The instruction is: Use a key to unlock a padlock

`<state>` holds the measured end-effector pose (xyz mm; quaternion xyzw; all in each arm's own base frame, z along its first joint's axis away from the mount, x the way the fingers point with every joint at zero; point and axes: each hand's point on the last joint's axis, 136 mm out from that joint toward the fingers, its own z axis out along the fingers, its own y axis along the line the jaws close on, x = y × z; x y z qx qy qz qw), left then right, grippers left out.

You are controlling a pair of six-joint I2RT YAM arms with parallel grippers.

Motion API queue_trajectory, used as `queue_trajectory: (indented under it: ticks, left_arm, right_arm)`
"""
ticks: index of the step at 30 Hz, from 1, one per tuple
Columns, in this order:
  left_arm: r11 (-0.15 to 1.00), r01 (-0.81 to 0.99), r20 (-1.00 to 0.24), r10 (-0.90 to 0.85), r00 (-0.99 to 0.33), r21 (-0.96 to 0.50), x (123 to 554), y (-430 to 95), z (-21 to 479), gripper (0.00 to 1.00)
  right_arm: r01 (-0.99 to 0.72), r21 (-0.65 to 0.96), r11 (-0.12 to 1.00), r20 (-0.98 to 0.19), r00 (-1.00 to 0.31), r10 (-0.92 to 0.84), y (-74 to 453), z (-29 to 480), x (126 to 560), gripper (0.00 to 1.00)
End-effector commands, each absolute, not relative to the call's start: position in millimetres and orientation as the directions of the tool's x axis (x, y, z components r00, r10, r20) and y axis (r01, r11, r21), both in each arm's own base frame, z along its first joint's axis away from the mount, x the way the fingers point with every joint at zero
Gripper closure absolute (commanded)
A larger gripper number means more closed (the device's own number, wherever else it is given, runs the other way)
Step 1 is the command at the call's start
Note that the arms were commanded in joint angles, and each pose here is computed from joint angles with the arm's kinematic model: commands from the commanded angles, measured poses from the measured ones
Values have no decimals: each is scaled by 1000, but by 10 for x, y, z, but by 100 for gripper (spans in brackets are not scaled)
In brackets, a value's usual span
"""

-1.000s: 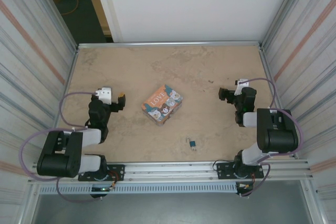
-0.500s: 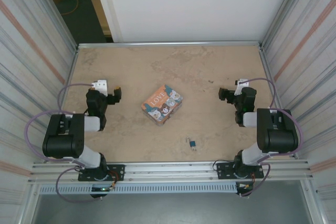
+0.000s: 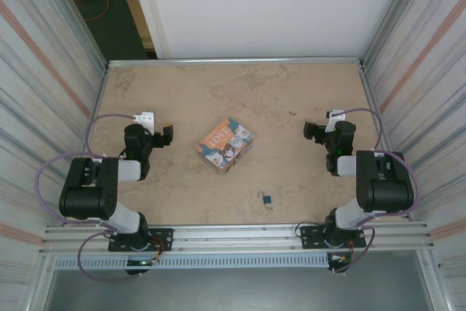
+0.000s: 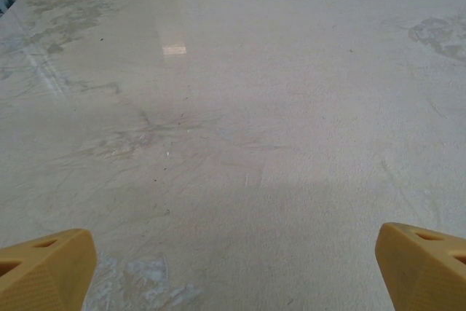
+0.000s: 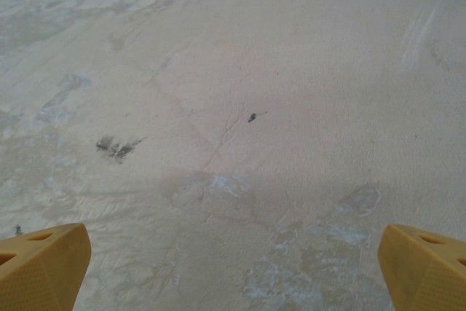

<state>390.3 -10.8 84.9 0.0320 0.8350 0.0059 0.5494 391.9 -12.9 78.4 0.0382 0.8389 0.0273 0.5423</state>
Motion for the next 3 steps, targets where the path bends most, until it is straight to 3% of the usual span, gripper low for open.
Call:
queue_trajectory:
  ticks: [1, 3]
  left_arm:
    - [997, 47, -922, 76, -380, 63, 3958, -98, 917, 1]
    - [997, 46, -923, 76, -378, 64, 3961, -97, 923, 1]
  right_arm:
    - [48, 88, 995, -909, -404, 100, -139, 811, 3948, 0]
    - [46, 93, 995, -908, -405, 104, -141, 808, 3944, 0]
